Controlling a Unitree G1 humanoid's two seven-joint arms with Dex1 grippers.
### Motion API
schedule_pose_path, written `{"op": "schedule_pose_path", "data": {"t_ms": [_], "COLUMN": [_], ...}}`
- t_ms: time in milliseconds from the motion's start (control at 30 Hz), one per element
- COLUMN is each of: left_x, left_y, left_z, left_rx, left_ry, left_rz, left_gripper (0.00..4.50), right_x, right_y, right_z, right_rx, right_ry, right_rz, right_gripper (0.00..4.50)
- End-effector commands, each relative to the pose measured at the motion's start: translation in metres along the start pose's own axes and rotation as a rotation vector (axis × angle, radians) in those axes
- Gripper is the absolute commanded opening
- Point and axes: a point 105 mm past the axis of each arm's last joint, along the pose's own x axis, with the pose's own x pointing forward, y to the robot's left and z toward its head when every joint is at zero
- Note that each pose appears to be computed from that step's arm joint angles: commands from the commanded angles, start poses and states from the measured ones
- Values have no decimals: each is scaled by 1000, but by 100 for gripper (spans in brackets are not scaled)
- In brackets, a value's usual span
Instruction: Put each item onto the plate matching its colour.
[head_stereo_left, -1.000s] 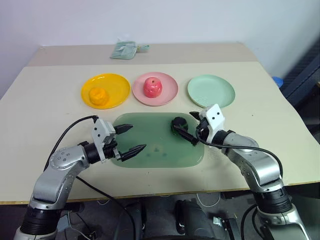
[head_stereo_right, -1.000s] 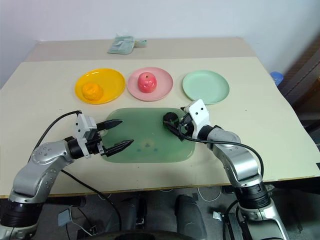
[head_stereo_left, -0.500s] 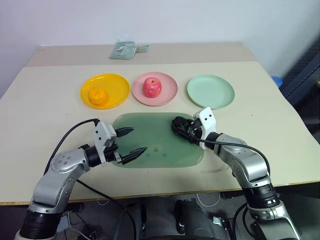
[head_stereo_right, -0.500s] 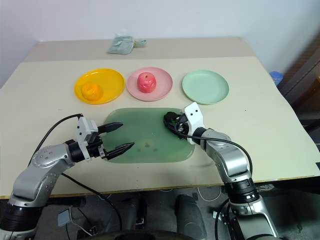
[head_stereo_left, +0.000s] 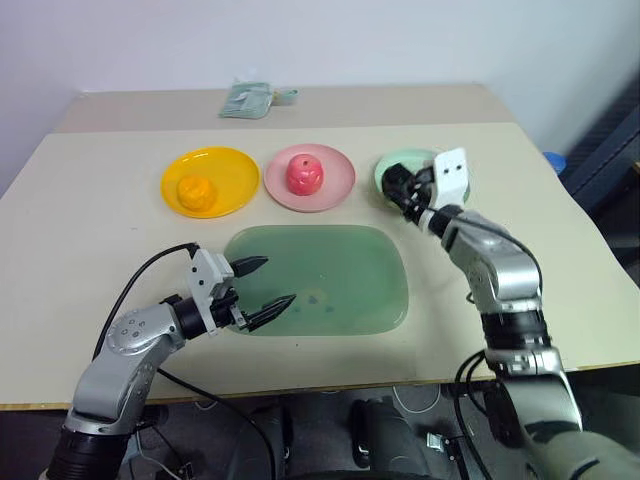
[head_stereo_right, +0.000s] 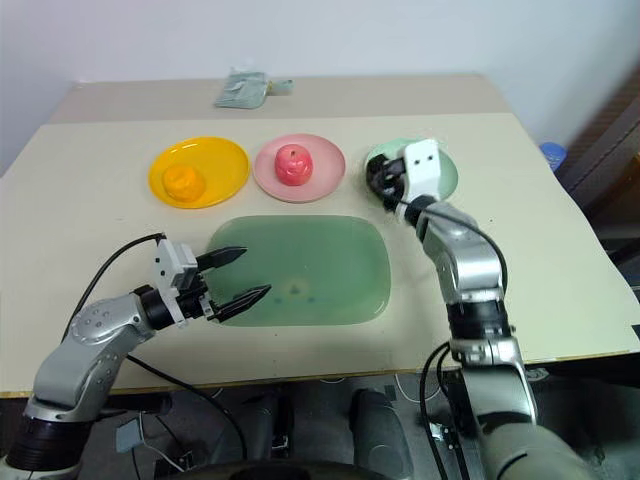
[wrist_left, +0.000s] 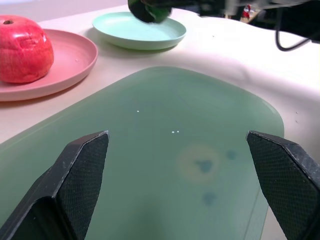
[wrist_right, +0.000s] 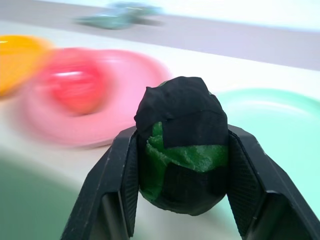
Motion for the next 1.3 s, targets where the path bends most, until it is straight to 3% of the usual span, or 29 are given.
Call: {"op": "schedule_pose_path", "data": {"t_ms": [33,133,233,400,567,667,833,1300], "left_x": [6,7,1,-16,-65,-92,-122,-115], "left_y": [-6,-4,-1,15,66,81,84,73], "left_z": [13,15,16,17,17,9,-3,-9], "left_rx": [38,45,51,62,77,72,71,41], "left_ry": [-45,-52,-51,-53,-35,17,92,88], "left_rz": [-10,23,77,219,557,660,708,695], "left_gripper": [450,450,450,450,450,450,450,450], "right_x": [16,25,27,15,-46,-87,-126,-123], "right_y": [-21,-34,-35,-29,3,3,-12,-4], "right_z": [7,8,13,18,7,-9,-27,-33], "right_rx": [-9,24,7,-136,-231,-214,-208,-179], "right_ry": [-17,-18,-47,-122,-190,-121,0,8], "right_rz": [-78,-126,-107,-42,338,486,544,549], "right_gripper": [222,313,449,449,449,449,449,449]}}
